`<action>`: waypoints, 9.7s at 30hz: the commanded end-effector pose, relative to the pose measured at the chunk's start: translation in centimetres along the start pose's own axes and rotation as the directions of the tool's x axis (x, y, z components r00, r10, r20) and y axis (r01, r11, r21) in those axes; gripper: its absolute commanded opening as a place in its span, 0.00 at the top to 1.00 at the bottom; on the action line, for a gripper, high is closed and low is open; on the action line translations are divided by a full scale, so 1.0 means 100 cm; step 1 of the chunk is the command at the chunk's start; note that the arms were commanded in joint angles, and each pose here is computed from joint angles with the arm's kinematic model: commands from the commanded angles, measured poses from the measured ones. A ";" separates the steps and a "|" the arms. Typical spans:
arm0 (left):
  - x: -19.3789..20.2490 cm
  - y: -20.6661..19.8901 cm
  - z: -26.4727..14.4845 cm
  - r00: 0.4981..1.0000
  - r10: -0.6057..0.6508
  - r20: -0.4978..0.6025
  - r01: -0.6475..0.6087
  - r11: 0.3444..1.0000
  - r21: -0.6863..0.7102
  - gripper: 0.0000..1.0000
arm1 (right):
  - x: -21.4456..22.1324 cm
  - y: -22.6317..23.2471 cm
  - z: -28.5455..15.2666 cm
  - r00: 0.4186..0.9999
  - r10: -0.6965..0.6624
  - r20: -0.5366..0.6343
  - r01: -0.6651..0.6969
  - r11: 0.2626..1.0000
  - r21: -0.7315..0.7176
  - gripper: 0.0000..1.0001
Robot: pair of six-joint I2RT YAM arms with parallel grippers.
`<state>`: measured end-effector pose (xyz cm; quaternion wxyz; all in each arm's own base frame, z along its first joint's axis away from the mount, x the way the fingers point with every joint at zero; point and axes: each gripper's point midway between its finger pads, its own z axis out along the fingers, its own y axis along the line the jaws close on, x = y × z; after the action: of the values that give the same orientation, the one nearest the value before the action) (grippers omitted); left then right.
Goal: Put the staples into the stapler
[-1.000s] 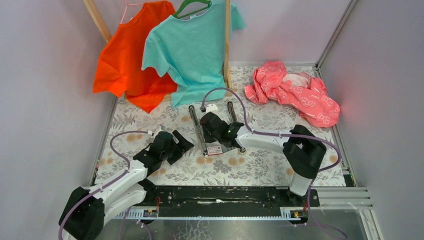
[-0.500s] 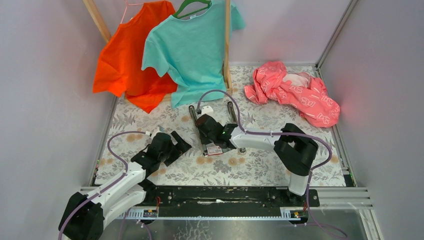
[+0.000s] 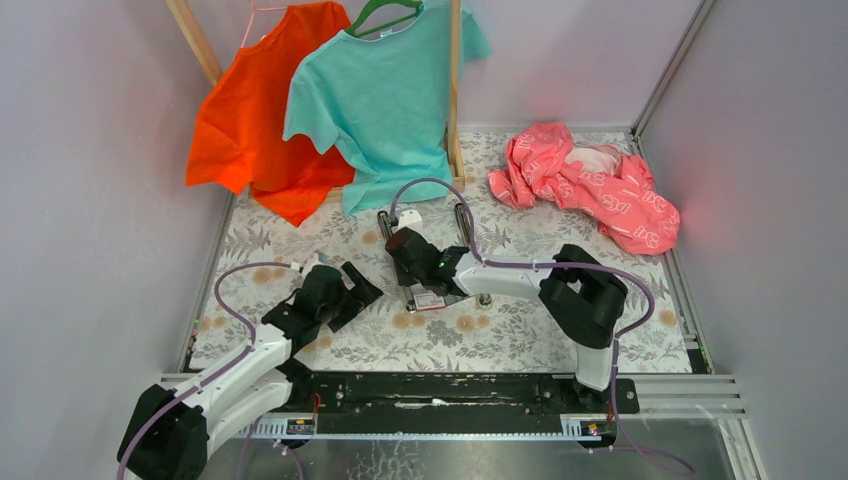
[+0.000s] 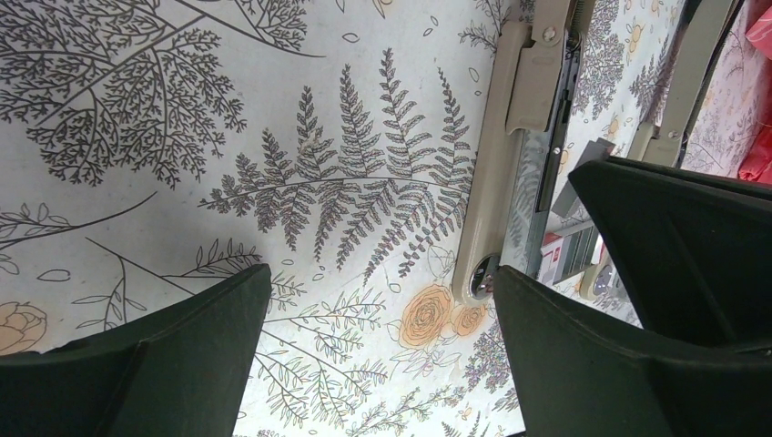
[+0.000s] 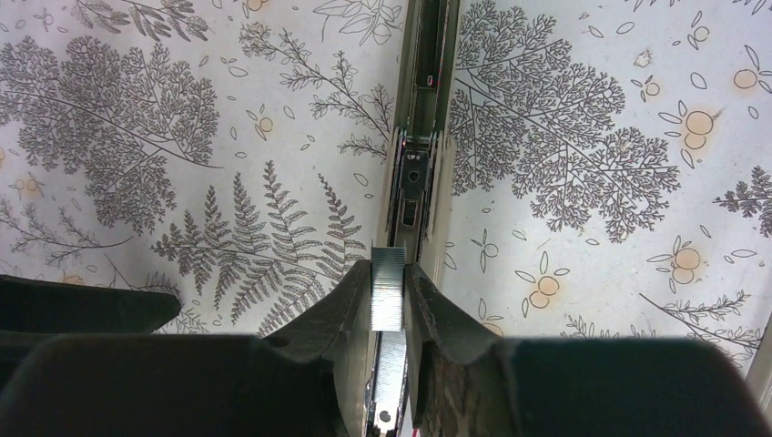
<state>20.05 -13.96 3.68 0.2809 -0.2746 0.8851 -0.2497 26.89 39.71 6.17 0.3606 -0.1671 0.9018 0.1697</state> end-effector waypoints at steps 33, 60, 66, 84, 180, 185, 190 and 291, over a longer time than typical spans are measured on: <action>0.006 0.016 0.004 1.000 0.008 -0.009 -0.009 1.000 -0.030 0.00 | -0.021 0.014 0.008 0.996 -0.031 0.078 0.030 0.999 0.014 0.76; 0.007 0.015 0.006 1.000 0.007 -0.014 -0.007 1.000 -0.028 0.00 | -0.032 0.011 -0.005 0.992 -0.049 0.120 0.046 0.999 0.027 0.76; 0.008 0.015 0.006 1.000 0.007 -0.018 -0.008 1.000 -0.029 0.00 | -0.031 0.012 -0.005 0.991 -0.054 0.121 0.051 0.998 0.028 0.76; 0.009 0.017 0.006 1.000 0.000 -0.020 0.000 1.000 -0.026 0.00 | -0.030 0.009 -0.007 0.989 -0.063 0.135 0.057 0.997 0.045 0.76; -0.041 -0.010 0.002 0.999 -0.022 0.041 0.021 0.999 0.037 0.00 | 0.019 -0.010 -0.008 0.990 -0.131 -0.052 0.133 0.990 0.038 0.50; -0.052 -0.008 0.002 0.998 -0.045 0.045 0.043 0.998 0.034 0.00 | 0.028 -0.006 -0.002 0.986 -0.150 -0.073 0.152 0.988 0.024 0.51; -0.065 -0.004 0.000 0.995 -0.073 0.066 0.072 0.997 0.023 0.00 | 0.037 0.004 0.003 0.981 -0.175 -0.088 0.176 0.984 0.002 0.57; -0.044 -0.030 0.015 0.963 0.097 0.253 -0.152 0.966 0.208 0.56 | 0.031 0.068 -0.003 0.868 -0.331 0.372 0.437 0.863 -0.252 0.93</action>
<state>24.56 -13.99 5.44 0.4168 -0.1927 0.8393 -0.2910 22.19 43.49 2.81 0.4679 -0.3671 0.7736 0.2186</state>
